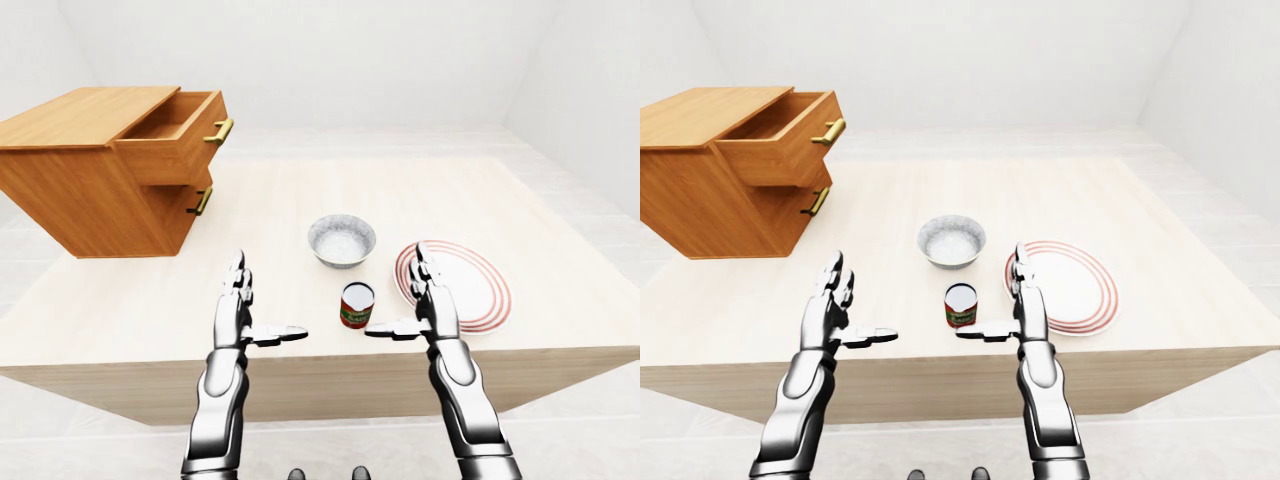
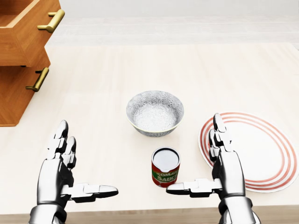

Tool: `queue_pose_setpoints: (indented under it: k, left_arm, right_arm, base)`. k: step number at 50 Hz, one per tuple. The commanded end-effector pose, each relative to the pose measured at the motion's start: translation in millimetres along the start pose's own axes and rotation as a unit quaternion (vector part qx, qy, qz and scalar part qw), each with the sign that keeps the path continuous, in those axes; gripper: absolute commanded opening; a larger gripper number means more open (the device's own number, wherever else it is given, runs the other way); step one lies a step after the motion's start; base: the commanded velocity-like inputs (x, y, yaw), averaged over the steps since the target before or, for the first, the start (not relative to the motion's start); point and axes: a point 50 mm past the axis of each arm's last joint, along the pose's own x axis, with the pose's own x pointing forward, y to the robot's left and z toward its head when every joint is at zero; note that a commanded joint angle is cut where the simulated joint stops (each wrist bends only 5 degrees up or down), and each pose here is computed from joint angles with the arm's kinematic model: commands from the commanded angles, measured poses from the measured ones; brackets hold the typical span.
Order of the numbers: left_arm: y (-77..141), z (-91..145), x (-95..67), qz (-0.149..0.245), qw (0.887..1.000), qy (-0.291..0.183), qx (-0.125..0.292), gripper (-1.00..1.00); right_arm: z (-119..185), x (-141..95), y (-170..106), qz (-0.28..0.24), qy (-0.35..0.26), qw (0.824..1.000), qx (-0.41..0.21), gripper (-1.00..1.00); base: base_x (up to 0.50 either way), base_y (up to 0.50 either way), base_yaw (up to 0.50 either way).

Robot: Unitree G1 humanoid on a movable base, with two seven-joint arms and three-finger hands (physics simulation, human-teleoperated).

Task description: Put the bowl on the plate.

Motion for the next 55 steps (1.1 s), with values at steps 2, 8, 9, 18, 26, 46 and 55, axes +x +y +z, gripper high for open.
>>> queue_pose_setpoints:
  k: [2, 8, 9, 18, 26, 46, 55]
  left_arm:
    - [6, 6, -1.2, -0.012, 1.0, -0.015, 0.017, 1.0]
    - [6, 8, -3.7, -0.009, 0.999, -0.023, 0.021, 1.0]
    - [5, 10, -4.9, -0.011, 0.999, -0.027, 0.021, 1.0]
    - [9, 26, -9.7, -0.01, 0.999, -0.043, 0.021, 1.0]
    - [15, 50, -17.5, -0.009, 0.996, -0.086, 0.018, 1.0]
    - [26, 50, -6.5, 0.0, 0.996, -0.084, 0.01, 1.0]
    - [39, 89, -10.3, 0.009, 0.986, -0.167, 0.013, 1.0]
  right_arm:
    - [1, -1, -10, 0.003, 0.004, 1.0, 0.019, 1.0]
    - [2, -2, -12, 0.0, 0.002, 1.0, 0.018, 1.0]
    - [2, -2, -12, 0.0, 0.001, 1.0, 0.017, 1.0]
    - [20, -8, -17, -0.002, -0.014, 1.0, 0.021, 1.0]
    - [48, -18, -24, -0.006, -0.075, 0.997, 0.016, 1.0]
    - [70, -23, -31, -0.011, -0.122, 0.993, 0.002, 1.0]
    - [103, -32, -40, -0.031, -0.193, 0.981, -0.014, 1.0]
  base:
    - [0.0, 0.0, 0.0]
    - [0.0, 0.0, 0.0]
    - [0.0, 0.0, 0.0]
    - [0.0, 0.0, 0.0]
    - [-0.04, -0.2, 0.0]
    - [-0.11, -0.5, 0.0]
    - [0.0, -0.01, 0.0]
